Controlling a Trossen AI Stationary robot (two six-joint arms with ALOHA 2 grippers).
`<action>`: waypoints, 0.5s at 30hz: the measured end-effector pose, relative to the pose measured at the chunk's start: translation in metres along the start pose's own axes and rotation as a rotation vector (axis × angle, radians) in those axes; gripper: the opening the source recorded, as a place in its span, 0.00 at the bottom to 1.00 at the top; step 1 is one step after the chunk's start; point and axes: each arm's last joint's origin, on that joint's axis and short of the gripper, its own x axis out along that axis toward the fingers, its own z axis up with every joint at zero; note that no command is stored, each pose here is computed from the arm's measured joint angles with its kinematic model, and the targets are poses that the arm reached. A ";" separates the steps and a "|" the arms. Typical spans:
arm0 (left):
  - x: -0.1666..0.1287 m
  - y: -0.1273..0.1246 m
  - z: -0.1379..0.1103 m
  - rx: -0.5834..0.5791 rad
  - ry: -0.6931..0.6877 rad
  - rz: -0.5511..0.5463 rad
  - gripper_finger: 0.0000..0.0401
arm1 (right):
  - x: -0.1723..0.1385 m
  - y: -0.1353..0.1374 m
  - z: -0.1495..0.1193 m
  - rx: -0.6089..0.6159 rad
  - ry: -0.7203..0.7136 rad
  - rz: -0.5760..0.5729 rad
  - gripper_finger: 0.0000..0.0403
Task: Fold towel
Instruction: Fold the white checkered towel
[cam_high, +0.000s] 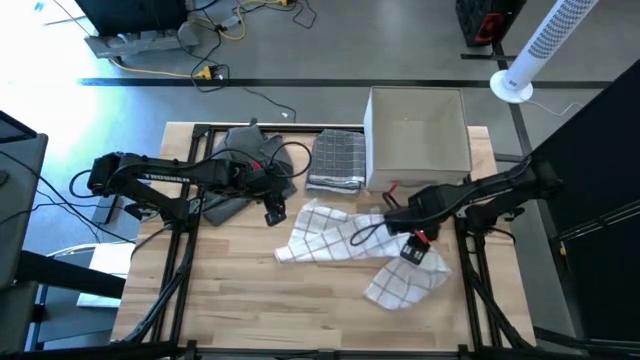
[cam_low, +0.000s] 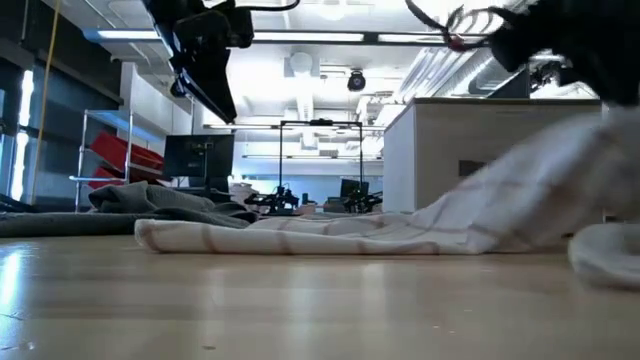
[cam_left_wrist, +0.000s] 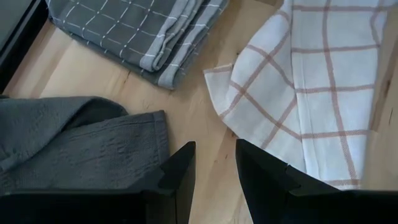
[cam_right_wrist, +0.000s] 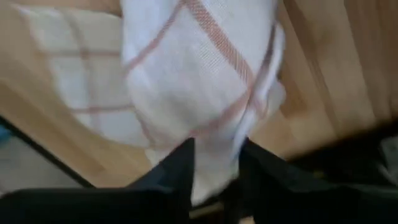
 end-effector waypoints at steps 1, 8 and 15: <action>0.000 0.000 0.000 0.000 0.002 0.001 0.27 | 0.000 -0.001 -0.002 -0.005 0.012 -0.017 0.40; -0.002 0.002 -0.012 0.033 0.114 0.018 0.27 | -0.030 0.012 -0.003 -0.093 -0.195 0.022 0.51; -0.014 -0.018 -0.032 0.033 0.262 -0.077 0.26 | -0.064 0.027 0.009 -0.171 -0.508 0.095 0.50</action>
